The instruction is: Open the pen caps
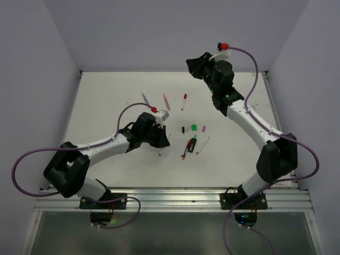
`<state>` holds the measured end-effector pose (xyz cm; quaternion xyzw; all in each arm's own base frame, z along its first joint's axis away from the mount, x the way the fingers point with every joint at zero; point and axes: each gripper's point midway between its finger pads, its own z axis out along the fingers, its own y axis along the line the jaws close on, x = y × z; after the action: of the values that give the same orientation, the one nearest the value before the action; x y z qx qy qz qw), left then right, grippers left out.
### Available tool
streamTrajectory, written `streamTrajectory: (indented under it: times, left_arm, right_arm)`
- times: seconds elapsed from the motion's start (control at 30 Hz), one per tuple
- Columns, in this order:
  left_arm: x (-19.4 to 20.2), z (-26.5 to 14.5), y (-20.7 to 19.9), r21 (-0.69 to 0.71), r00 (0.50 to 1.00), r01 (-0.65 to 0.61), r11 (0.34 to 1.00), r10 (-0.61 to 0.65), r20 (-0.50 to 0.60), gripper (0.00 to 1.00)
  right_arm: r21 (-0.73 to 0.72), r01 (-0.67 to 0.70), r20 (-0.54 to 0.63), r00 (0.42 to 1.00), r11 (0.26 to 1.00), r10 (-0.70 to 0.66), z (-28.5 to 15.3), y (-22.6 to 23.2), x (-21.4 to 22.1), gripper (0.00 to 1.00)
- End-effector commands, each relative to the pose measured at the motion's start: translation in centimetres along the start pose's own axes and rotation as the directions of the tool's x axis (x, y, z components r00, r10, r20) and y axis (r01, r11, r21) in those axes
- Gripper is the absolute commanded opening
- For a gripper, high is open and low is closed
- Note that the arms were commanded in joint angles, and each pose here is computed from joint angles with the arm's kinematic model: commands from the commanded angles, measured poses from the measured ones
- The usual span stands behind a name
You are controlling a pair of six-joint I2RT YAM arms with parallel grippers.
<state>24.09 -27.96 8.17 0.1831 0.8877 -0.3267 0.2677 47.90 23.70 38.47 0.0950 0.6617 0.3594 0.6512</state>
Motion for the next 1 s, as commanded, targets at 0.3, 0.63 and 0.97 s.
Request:
streamTrajectory:
  times: [0.3,0.63,0.97]
  left_arm:
    - [0.2,0.4,5.6,-0.31,0.993,0.116,0.944,-0.113,0.026,0.0]
    - [1.8,-0.4,6.1,-0.333,0.99,0.134,0.933,-0.139,0.01,0.0]
    - [1.7,-0.2,6.1,-0.326,0.993,0.116,0.938,-0.122,0.003,0.0]
  right_arm:
    - [0.225,0.185,-0.563,0.826,0.957,-0.027,-5.3,-8.2,20.7,0.0]
    - [0.323,0.346,-0.693,0.72,0.881,-0.029,-8.3,-12.9,28.4,0.0]
    - [0.383,0.478,-0.736,0.675,0.79,-0.052,-9.9,-15.3,30.5,0.06]
